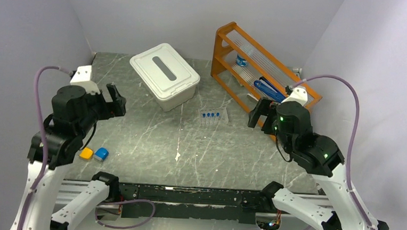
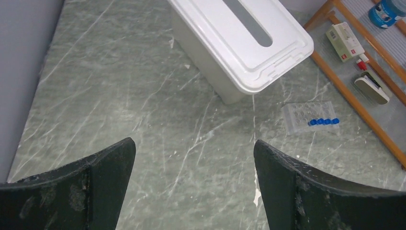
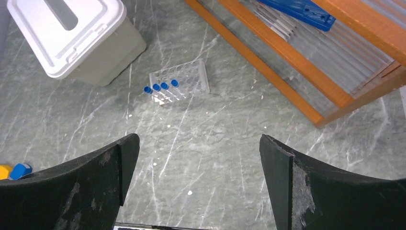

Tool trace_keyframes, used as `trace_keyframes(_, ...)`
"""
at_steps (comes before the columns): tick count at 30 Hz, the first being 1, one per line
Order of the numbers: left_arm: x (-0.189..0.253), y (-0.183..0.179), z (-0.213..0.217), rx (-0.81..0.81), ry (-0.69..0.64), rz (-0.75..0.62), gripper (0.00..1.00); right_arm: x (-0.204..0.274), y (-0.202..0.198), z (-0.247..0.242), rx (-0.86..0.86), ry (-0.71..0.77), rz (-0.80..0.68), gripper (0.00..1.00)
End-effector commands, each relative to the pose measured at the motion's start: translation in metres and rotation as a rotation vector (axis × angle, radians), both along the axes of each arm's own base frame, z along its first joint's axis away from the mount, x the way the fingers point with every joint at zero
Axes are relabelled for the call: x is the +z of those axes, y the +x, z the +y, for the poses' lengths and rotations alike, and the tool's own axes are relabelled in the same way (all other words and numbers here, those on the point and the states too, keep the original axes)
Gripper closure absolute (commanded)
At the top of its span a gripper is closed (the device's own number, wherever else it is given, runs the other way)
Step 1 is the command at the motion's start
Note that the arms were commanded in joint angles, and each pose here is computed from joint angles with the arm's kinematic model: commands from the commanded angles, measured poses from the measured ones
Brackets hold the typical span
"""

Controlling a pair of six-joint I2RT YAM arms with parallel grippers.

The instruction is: Organize the chemistry lab equipment

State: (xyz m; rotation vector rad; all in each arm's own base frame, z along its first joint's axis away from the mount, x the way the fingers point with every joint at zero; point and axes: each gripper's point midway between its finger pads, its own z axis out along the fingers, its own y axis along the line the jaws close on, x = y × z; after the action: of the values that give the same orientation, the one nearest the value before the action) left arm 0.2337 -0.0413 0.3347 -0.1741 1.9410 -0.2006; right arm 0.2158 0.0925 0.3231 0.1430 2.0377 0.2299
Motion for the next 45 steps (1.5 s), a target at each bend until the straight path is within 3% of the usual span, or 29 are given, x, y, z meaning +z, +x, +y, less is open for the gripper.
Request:
trace_keyframes(1, -0.008, -0.028, 0.021, 0.072, 0.036, 0.040, 0.03, 0.007, -0.009, -0.013, -0.032, 0.017, -0.025, 0.00)
trace_keyframes(9, 0.002, -0.041, 0.024, 0.076, 0.013, -0.007, 0.03, 0.004, -0.010, -0.015, -0.050, 0.037, -0.026, 0.00)
trace_keyframes(24, 0.004, -0.032, 0.009, 0.007, -0.013, -0.052, 0.03, 0.004, -0.008, -0.004, -0.015, 0.086, -0.048, 0.00)
trace_keyframes(45, 0.018, -0.043, 0.021, 0.056, -0.003, -0.083, 0.03, 0.018, -0.014, -0.007, -0.010, 0.113, -0.062, 0.00)
